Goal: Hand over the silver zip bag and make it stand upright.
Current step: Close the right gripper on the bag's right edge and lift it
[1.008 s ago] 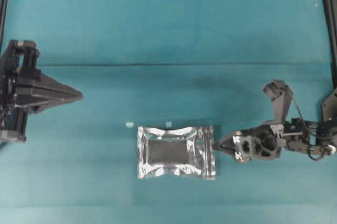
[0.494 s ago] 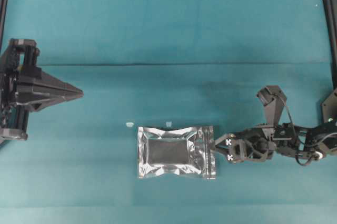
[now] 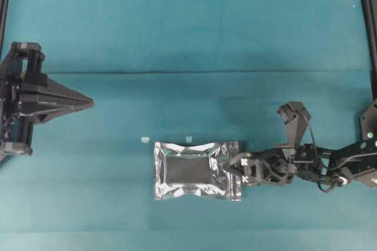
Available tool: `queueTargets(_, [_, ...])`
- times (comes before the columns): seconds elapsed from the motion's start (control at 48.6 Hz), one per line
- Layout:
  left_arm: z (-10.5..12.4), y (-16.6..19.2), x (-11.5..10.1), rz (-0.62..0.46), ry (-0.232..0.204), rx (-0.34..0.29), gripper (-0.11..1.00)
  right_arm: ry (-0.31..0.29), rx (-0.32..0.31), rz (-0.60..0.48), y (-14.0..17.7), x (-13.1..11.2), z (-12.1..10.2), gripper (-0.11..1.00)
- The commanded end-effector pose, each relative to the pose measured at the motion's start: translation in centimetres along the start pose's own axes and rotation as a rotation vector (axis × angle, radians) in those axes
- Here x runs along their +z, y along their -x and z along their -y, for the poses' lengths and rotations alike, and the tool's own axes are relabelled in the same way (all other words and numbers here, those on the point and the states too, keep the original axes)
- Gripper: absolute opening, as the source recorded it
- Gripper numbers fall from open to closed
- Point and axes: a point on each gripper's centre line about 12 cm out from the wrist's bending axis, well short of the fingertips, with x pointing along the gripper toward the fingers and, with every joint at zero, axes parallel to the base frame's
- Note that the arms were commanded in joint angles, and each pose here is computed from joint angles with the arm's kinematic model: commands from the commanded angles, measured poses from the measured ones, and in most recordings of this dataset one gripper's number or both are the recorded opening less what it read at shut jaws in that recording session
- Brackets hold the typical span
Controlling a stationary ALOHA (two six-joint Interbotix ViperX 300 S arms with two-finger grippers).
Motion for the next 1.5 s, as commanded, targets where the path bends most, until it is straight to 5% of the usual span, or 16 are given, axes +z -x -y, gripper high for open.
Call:
queueTargets(0.0, [-0.1,-0.1,0.4,0.011,-0.001,0.004,-0.01,-0.01,0.017,-0.008,-0.4,-0.6,-0.7,0.88])
queueTargets(0.514, [-0.1,0.0,0.3,0.014,-0.001,0.004,-0.01,-0.006,0.022,0.007,-1.5,-0.5,-1.3,0.8])
queueTargets(0.638, [-0.1,0.1,0.4,0.017,-0.001,0.004,-0.01,0.003,0.019,0.018,-1.6,0.0,-1.3,0.6])
queueTargets(0.843, [-0.1,0.3,0.6,0.026,0.0,0.005,-0.01,0.0,0.023,0.025,-1.7,0.3,-1.5,0.12])
queueTargets(0.926, [-0.1,0.4,0.6,0.027,0.0,0.005,-0.01,-0.001,0.025,0.026,-1.7,0.3,-1.6,0.04])
queueTargets(1.234, [-0.1,0.4,0.7,0.029,0.0,0.005,-0.01,0.009,0.062,0.016,-1.0,0.5,-2.8,0.03])
queueTargets(1.481, [-0.1,0.4,0.7,0.029,0.0,0.005,-0.01,0.16,0.094,-0.053,0.8,1.4,-6.0,0.03])
